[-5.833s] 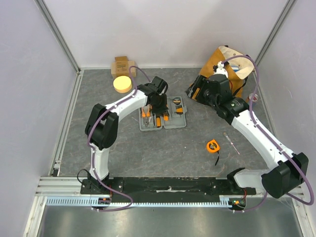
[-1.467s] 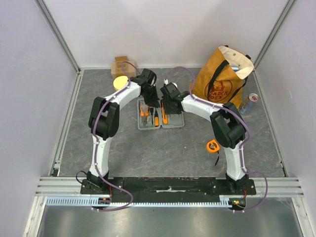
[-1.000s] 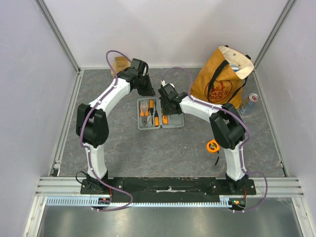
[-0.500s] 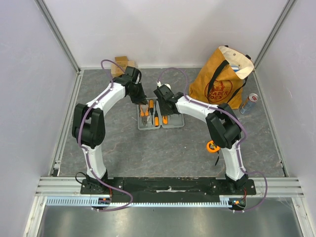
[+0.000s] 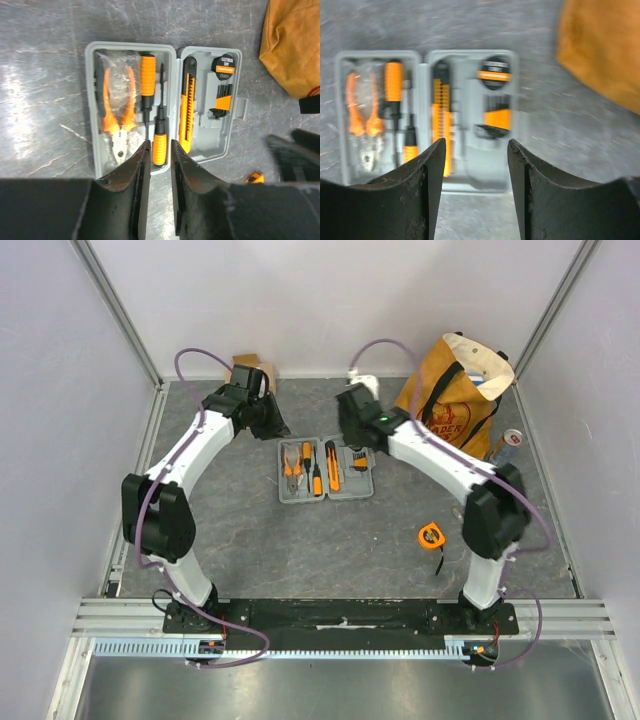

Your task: Pack the tool kit

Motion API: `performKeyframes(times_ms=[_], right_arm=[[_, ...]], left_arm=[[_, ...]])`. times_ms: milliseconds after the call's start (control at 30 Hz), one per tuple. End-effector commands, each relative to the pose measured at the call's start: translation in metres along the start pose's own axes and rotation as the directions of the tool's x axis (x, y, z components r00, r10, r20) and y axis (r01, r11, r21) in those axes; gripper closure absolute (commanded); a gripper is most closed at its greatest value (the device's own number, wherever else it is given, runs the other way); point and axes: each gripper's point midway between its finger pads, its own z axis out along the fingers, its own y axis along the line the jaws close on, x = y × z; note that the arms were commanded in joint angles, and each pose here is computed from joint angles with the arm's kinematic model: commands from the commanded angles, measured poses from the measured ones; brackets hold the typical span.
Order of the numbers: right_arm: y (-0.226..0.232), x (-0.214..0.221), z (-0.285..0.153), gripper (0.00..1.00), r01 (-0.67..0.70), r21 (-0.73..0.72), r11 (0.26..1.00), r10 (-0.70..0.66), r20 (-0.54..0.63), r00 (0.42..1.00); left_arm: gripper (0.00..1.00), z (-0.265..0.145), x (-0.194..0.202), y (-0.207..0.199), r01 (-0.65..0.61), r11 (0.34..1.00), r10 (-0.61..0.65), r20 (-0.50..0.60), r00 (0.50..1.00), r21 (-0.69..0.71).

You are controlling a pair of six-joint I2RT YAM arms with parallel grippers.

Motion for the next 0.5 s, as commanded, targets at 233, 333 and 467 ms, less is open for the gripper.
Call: performKeyframes(times_ms=[233, 333, 467], right_arm=[[-0.204, 0.067, -0.070, 0.25, -0.242, 0.389, 0.889, 0.246, 0.041, 0.968], [-0.229, 0.101, -0.071, 0.21, -0.223, 0.422, 0.879, 0.263, -0.038, 0.964], [-0.254, 0.151, -0.065, 0.20, -0.264, 0.438, 0.859, 0.361, -0.154, 0.920]], left_arm=[[0.46, -0.060, -0.027, 0.013, -0.099, 0.995, 0.089, 0.269, 0.959, 0.021], [0.43, -0.062, -0.027, 0.016, -0.123, 0.992, 0.104, 0.301, 0.948, 0.043], [0.43, -0.058, -0.021, 0.020, -0.130, 0.989, 0.107, 0.287, 0.952, 0.064]])
